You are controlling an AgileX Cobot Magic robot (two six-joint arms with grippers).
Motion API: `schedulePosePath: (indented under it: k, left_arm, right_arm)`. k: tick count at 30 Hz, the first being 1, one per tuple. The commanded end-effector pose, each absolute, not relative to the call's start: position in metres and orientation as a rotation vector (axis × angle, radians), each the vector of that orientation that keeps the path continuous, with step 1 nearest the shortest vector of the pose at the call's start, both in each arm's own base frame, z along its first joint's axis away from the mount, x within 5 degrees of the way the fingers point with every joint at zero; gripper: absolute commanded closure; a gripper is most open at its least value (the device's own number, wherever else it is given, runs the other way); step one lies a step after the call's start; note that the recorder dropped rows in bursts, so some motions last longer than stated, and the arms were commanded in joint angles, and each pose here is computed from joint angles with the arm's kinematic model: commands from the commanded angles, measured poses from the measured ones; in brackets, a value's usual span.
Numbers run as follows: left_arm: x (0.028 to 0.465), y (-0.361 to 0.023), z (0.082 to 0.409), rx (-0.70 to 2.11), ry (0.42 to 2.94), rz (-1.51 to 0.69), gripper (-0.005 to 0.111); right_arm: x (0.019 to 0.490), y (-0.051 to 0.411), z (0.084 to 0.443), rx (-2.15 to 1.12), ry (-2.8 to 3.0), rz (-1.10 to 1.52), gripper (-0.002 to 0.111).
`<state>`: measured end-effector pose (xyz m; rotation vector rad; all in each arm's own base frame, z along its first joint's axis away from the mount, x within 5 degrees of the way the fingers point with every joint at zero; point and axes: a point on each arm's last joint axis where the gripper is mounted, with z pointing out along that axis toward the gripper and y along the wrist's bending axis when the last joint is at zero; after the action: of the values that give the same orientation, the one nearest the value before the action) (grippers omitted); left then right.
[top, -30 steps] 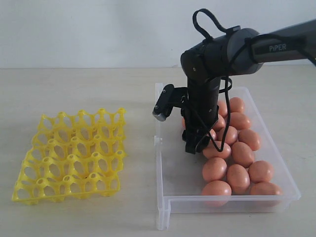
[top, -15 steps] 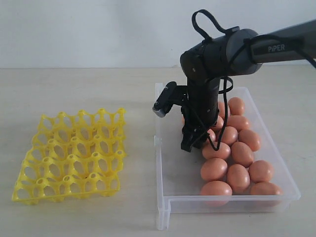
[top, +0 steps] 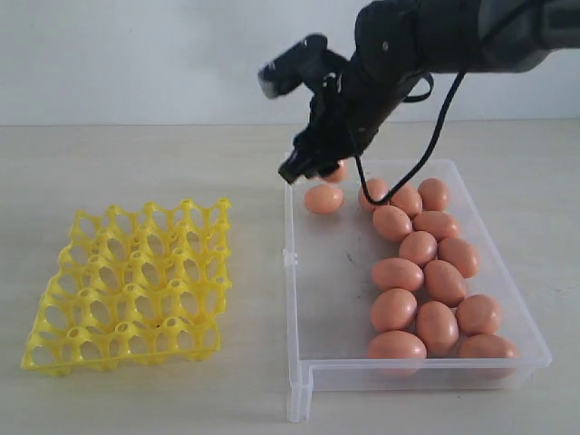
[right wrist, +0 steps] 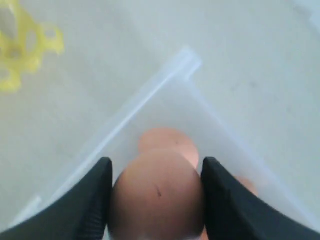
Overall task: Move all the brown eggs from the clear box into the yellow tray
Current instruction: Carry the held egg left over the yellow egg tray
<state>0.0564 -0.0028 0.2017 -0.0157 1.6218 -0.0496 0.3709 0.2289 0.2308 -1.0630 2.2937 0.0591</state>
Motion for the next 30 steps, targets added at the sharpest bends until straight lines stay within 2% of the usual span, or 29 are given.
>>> schedulePosePath:
  k: [1, 10, 14, 20, 25, 27, 30]
  left_arm:
    - [0.056, -0.002, 0.202, -0.024, 1.608, -0.049, 0.103]
    - [0.056, -0.002, 0.202, -0.024, 1.608, -0.049, 0.103]
    - [0.056, -0.002, 0.202, -0.024, 1.608, -0.049, 0.103]
    - [0.056, -0.002, 0.202, -0.024, 1.608, -0.049, 0.103]
    - [0.056, -0.002, 0.202, -0.024, 1.608, -0.049, 0.103]
    - [0.056, -0.002, 0.202, -0.024, 1.608, -0.049, 0.103]
    - [0.056, -0.002, 0.202, -0.024, 1.608, -0.049, 0.103]
  right_arm:
    - [0.358, 0.246, 0.279, -0.869, 2.024, 0.343, 0.109]
    - [0.312, 0.341, 0.251, -0.783, 1.622, 0.314, 0.109]
    - [0.3, 0.371, 0.241, -0.578, 1.45, 0.652, 0.109]
    - [0.307, 0.377, 0.204, -0.674, 1.372, 0.896, 0.109]
    - [0.342, 0.341, 0.168, -0.581, 1.298, 1.251, 0.109]
    - [0.35, 0.335, 0.151, -0.655, 1.35, 1.222, 0.109]
    - [0.357, 0.35, 0.148, -0.911, 1.423, 1.077, 0.109]
